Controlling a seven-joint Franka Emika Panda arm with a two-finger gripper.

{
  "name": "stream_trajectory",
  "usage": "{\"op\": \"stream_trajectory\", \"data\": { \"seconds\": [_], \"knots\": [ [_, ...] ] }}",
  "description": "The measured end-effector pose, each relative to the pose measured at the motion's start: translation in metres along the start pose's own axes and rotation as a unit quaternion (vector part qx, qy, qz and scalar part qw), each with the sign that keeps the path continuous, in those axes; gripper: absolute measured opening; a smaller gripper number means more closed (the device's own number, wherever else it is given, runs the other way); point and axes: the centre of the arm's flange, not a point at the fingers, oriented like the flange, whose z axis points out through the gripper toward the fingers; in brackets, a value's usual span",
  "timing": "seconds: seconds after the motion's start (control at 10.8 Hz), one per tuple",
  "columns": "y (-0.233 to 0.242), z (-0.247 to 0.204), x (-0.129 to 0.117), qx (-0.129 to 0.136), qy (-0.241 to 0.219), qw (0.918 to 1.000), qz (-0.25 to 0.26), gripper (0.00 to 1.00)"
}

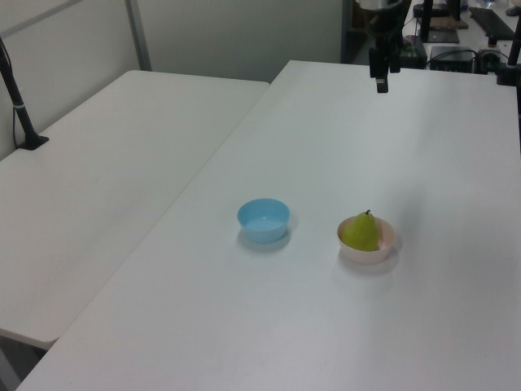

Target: Pick up a pear from the bowl

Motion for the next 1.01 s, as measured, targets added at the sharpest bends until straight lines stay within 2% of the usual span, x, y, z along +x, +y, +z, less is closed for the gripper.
{"op": "stream_trajectory", "data": {
  "seconds": [1.01],
  "knots": [
    [0.003, -0.0032, -0.0021, 0.001, 0.003, 1.0, 0.003, 1.0]
  ]
}}
